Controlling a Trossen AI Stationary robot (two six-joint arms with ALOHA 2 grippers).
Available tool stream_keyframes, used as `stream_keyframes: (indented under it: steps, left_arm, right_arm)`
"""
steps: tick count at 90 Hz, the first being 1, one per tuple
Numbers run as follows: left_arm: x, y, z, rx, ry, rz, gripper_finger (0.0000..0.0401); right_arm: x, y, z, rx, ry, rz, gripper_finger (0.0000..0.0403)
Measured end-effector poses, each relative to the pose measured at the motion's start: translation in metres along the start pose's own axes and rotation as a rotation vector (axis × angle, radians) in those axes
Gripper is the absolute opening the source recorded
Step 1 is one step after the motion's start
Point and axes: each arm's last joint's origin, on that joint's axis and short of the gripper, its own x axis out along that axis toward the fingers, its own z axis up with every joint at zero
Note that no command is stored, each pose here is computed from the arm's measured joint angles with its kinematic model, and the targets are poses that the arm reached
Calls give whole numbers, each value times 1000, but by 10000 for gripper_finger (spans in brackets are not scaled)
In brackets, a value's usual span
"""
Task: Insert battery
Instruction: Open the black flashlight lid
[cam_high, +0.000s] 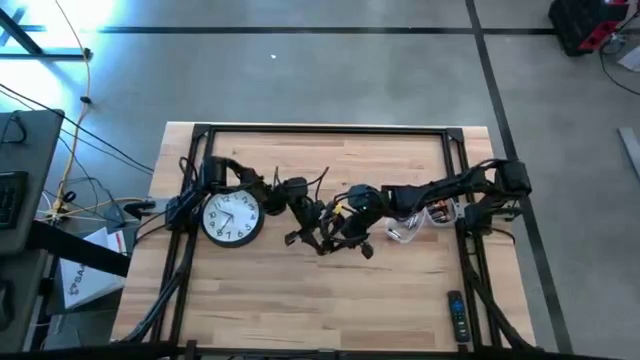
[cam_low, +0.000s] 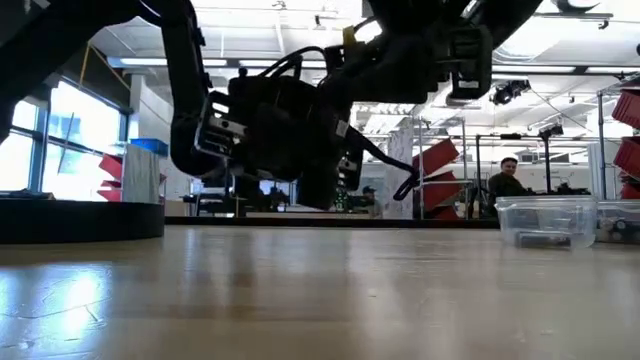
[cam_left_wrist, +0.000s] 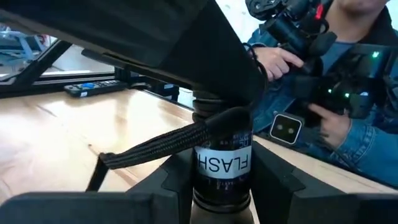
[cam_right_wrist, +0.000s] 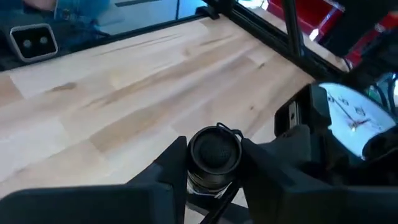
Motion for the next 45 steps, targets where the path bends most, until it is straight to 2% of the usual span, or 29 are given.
stream_keyframes:
  steps: [10, 17, 32, 45]
  left_arm:
    - [-9, 0, -4, -28, 1, 32, 97]
    - [-19, 0, -7, -39, -7, 98, 97]
    - [-32, 1, -12, 1, -37, 344, 97]
    - [-29, 1, -16, 80, -17, 601, 97]
  right_arm:
    - [-2, -2, 0, 91, 47, -78, 129]
    - [-6, 0, 3, 109, 126, -169, 149]
    - [-20, 5, 16, 133, 219, -327, 190]
    - [-35, 4, 26, 319, 226, -520, 204]
